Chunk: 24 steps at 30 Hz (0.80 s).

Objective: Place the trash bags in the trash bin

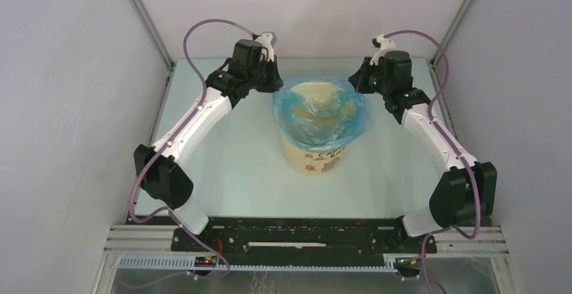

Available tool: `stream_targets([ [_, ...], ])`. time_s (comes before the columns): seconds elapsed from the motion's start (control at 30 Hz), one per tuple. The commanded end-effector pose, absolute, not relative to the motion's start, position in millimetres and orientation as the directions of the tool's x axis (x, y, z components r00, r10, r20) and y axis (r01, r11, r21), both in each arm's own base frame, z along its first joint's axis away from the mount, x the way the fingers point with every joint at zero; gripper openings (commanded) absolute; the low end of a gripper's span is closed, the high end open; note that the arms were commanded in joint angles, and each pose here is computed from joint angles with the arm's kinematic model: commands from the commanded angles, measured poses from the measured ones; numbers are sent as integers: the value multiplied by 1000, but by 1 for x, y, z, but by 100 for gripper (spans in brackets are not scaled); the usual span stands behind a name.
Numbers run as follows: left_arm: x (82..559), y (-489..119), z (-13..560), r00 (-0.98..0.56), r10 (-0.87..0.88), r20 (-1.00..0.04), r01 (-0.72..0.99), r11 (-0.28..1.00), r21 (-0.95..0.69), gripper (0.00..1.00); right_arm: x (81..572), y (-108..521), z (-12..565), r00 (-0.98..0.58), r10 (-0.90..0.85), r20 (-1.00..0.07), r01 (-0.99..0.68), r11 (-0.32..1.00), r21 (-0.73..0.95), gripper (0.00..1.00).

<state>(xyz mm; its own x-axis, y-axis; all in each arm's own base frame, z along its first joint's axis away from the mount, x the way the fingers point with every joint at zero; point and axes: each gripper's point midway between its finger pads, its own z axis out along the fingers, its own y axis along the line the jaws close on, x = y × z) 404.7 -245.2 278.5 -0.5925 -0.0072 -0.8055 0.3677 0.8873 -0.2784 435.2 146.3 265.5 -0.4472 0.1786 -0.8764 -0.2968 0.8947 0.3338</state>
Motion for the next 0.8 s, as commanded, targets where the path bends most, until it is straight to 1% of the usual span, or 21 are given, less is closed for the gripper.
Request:
stream_targets([
  [0.0, 418, -246, 285, -628, -130, -767, 316, 858, -404, 6, 453, 135, 285, -404, 238, -883, -251, 900, 357, 0],
  [0.1, 416, -248, 270, -676, -138, -724, 306, 841, -446, 5, 457, 134, 277, -430, 249, -868, -236, 897, 375, 0],
  [0.23, 396, -255, 254, -726, -137, -674, 317, 803, -505, 6, 449, 138, 259, -503, 249, -827, -223, 887, 403, 0],
  [0.33, 383, -247, 242, -740, -137, -658, 298, 811, -503, 7, 440, 140, 247, -559, 249, -791, -206, 882, 423, 0],
  [0.4, 375, -241, 235, -748, -132, -650, 286, 820, -495, 11, 435, 138, 243, -577, 256, -775, -184, 885, 428, 0],
  [0.43, 370, -239, 232, -754, -129, -644, 280, 824, -493, 12, 433, 139, 243, -584, 254, -771, -184, 883, 431, 0],
  [0.5, 365, -236, 228, -764, -122, -633, 274, 828, -489, 12, 430, 138, 241, -594, 246, -766, -183, 886, 426, 2],
  [0.57, 362, -235, 226, -773, -117, -624, 270, 829, -490, 14, 427, 134, 243, -590, 240, -771, -178, 892, 415, 10],
  [0.63, 361, -233, 229, -770, -114, -627, 269, 834, -481, 16, 425, 132, 251, -575, 239, -783, -186, 893, 409, 19],
  [0.7, 360, -230, 233, -767, -116, -631, 263, 840, -474, 21, 422, 127, 258, -569, 239, -787, -171, 902, 397, 31],
  [0.77, 357, -228, 238, -766, -117, -632, 262, 842, -472, 29, 417, 119, 264, -579, 233, -782, -141, 915, 377, 43],
])
